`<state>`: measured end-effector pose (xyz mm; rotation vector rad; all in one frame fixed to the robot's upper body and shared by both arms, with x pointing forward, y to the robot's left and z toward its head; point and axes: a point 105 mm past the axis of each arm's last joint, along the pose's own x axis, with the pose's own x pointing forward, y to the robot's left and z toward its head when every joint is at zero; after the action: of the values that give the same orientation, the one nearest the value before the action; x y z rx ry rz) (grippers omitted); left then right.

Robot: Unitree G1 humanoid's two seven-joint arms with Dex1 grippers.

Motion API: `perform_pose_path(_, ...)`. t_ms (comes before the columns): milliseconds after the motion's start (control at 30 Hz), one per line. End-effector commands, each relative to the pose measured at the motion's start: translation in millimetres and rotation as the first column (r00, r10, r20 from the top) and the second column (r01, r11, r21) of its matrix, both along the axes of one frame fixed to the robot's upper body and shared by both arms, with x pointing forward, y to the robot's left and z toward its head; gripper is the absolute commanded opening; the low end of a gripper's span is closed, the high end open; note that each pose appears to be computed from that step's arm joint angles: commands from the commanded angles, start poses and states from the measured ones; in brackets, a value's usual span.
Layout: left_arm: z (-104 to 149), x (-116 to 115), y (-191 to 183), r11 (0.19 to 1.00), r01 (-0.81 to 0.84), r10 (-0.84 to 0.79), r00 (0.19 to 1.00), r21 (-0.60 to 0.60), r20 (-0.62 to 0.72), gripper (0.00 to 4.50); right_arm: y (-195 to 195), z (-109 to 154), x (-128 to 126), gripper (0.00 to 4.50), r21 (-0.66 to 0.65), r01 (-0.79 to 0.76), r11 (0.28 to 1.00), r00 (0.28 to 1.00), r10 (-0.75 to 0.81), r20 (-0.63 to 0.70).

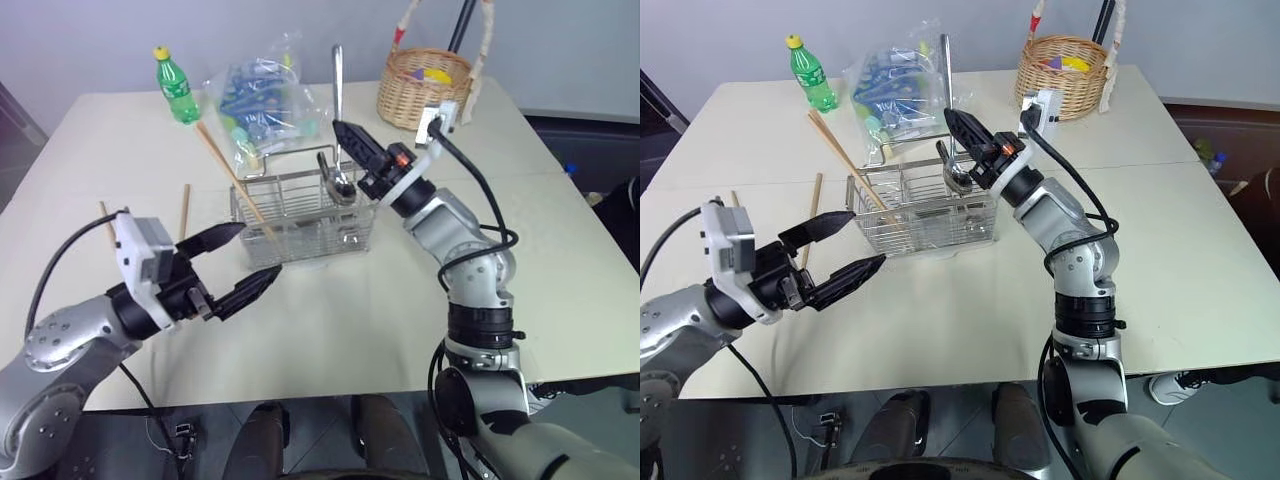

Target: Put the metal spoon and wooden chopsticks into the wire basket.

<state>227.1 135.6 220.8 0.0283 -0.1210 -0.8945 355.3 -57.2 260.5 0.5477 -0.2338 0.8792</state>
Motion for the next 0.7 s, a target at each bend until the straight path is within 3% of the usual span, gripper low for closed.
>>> perform_pose_path(33,6.9,-3.4,-8.9,1.0,0.021,-0.021,1.0,0.0,0.015,4.5,-1.0,11.2,-5.3,1.93,0.021,-0.001,1.0,0.998,0.0,0.055)
perform_pose_path(200,6.6,-1.0,-9.6,1.0,0.02,-0.02,1.0,-0.001,0.005,4.5,-1.1,11.9,-6.1,4.46,0.011,0.005,1.0,0.998,-0.006,0.063)
perform_pose_path(433,5.0,0.4,-4.4,1.0,0.007,-0.007,1.0,-0.014,-0.002,4.5,-4.9,14.8,-8.5,4.46,-0.036,0.022,0.999,0.996,-0.018,0.089)
perform_pose_path(700,8.4,-2.1,9.7,0.997,-0.02,0.02,1.0,-0.073,-0.001,4.5,-35.1,15.0,-21.6,4.46,-0.223,0.058,0.973,0.99,-0.027,0.14)
